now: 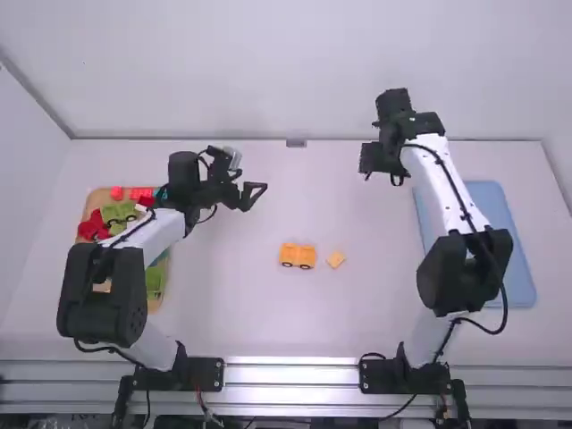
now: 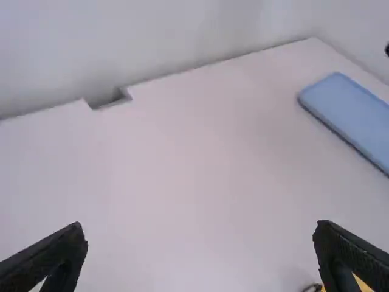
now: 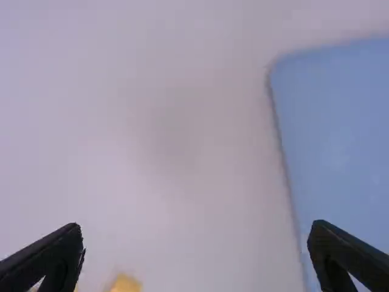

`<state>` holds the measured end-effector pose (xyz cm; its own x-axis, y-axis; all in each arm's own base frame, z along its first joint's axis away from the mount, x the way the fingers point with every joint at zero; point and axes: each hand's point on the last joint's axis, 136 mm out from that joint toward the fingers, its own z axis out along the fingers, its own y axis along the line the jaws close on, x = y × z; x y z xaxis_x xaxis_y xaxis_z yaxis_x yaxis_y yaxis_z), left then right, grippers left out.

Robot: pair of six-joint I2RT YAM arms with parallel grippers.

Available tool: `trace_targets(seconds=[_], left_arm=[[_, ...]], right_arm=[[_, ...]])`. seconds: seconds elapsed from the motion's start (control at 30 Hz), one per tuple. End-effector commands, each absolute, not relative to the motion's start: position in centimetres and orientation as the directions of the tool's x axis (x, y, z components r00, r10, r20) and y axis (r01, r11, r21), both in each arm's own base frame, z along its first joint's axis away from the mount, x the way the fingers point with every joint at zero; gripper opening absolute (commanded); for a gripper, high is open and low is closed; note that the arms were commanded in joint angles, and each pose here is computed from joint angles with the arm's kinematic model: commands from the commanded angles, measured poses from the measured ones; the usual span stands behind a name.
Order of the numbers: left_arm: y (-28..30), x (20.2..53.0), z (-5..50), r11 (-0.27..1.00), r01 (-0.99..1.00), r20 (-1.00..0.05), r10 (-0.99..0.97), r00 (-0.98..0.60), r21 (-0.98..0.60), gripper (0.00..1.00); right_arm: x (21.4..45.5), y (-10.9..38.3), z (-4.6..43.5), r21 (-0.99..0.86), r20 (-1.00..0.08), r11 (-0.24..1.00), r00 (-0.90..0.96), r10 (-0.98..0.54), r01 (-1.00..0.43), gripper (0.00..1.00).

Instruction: Assemble lego blocks to make yellow taxi

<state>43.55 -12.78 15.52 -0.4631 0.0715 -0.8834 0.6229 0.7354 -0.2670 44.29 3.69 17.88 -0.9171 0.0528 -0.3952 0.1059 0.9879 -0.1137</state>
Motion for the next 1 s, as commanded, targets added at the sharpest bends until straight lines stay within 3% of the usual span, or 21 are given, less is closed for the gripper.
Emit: trace_targets(seconds=[0.0, 0.03, 0.07, 0.1, 0.13, 0.17, 0.27, 0.3, 0.37, 0.57, 0.63, 0.77, 0.97], left_arm=[[-12.6, 43.3, 15.0, 0.732, 0.623, -0.873, 0.08, -0.481, -0.276, 0.99], [-12.7, 43.0, 14.7, 0.726, 0.635, -0.872, 0.104, -0.479, -0.262, 0.99], [-12.8, 42.8, 14.5, 0.717, 0.653, -0.874, 0.129, -0.468, -0.244, 0.99], [-13.6, 41.9, 14.3, 0.669, 0.715, -0.884, 0.189, -0.428, -0.204, 0.99], [-13.9, 41.5, 14.2, 0.645, 0.74, -0.887, 0.212, -0.41, -0.188, 0.99], [-14.5, 40.5, 14.0, 0.583, 0.798, -0.896, 0.261, -0.36, -0.151, 0.99], [-15.5, 38.3, 13.5, 0.455, 0.886, -0.906, 0.335, -0.26, -0.087, 0.99], [-15.6, 37.7, 13.3, 0.424, 0.903, -0.906, 0.355, -0.231, -0.065, 0.99], [-15.8, 36.4, 12.9, 0.35, 0.937, -0.908, 0.386, -0.164, -0.021, 0.99], [-17.6, 32.7, 11.9, 0.122, 0.985, -0.893, 0.446, 0.057, 0.123, 0.99], [-18.5, 31.9, 11.8, 0.066, 0.985, -0.885, 0.451, 0.112, 0.158, 0.99], [-20.2, 31.1, 11.8, 0.01, 0.982, -0.881, 0.443, 0.165, 0.189, 0.99], [-21.4, 30.7, 11.9, -0.008, 0.984, -0.886, 0.433, 0.166, 0.18, 0.99]], right_arm=[[45.1, 6.1, 18.1, -0.14, -0.39, 0.948, -0.865, -0.317, -0.285, 0.98], [44.6, 9.1, 17.9, -0.058, -0.41, 0.868, -0.781, -0.472, -0.494, 0.99], [44.0, 10.7, 17.8, -0.018, -0.427, 0.8, -0.719, -0.548, -0.599, 0.98], [42.3, 13.7, 17.5, 0.059, -0.48, 0.64, -0.584, -0.654, -0.766, 0.99], [41.6, 14.5, 17.4, 0.079, -0.499, 0.577, -0.533, -0.683, -0.813, 0.99], [40.0, 15.8, 16.8, 0.109, -0.543, 0.436, -0.42, -0.727, -0.894, 0.98], [35.9, 17.7, 14.7, 0.1, -0.661, 0.087, -0.132, -0.738, -0.991, 0.99], [35.2, 17.9, 13.9, 0.084, -0.687, 0.023, -0.075, -0.723, -0.996, 0.98], [34.4, 17.6, 12.2, 0.053, -0.706, -0.036, -0.012, -0.708, -0.998, 0.98], [34.1, 17.6, 7.5, 0.012, -0.704, -0.024, 0.008, -0.71, -1.0, 0.98], [33.0, 17.4, 6.5, -0.003, -0.702, -0.079, 0.058, -0.709, -0.997, 0.98], [30.1, 16.6, 5.7, -0.047, -0.721, -0.231, 0.193, -0.665, -0.972, 0.99], [29.6, 15.2, 3.4, -0.049, -0.783, -0.245, 0.19, -0.593, -0.968, 0.99]])
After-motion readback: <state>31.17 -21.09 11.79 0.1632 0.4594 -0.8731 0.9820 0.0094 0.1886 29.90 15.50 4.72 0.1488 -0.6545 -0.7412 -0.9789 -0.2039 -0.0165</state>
